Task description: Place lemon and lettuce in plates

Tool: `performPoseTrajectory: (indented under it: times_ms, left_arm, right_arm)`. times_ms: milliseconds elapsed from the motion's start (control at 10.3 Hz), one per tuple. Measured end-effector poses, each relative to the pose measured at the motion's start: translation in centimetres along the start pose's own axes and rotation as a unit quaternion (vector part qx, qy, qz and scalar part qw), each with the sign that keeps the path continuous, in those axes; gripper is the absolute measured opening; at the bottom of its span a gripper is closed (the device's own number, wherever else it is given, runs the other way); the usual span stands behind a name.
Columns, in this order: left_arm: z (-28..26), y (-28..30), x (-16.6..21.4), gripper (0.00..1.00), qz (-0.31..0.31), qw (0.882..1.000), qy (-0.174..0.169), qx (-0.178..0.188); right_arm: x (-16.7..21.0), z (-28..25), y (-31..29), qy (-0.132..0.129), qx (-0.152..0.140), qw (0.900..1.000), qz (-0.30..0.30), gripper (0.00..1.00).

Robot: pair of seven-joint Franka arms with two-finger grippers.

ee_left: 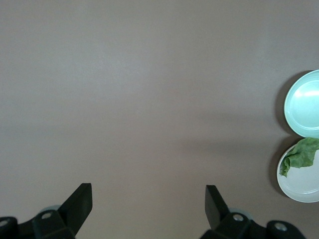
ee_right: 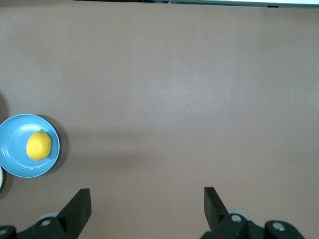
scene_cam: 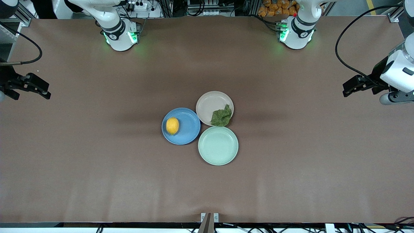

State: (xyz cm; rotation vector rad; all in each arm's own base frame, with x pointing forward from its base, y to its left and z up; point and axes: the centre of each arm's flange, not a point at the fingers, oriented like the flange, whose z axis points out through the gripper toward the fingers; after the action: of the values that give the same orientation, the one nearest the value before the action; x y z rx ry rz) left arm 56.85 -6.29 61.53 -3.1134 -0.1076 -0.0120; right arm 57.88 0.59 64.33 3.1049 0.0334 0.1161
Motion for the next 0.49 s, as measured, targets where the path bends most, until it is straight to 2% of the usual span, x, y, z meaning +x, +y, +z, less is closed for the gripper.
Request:
performPoseTrajectory:
  times_ms: [485]
  left_arm:
    - [-1.18,0.05,-0.61,1.00,0.022,1.000,0.011,0.000]
  right_arm:
    - [-0.01,0.00,0.01,0.000,0.000,1.000,0.000,1.00]
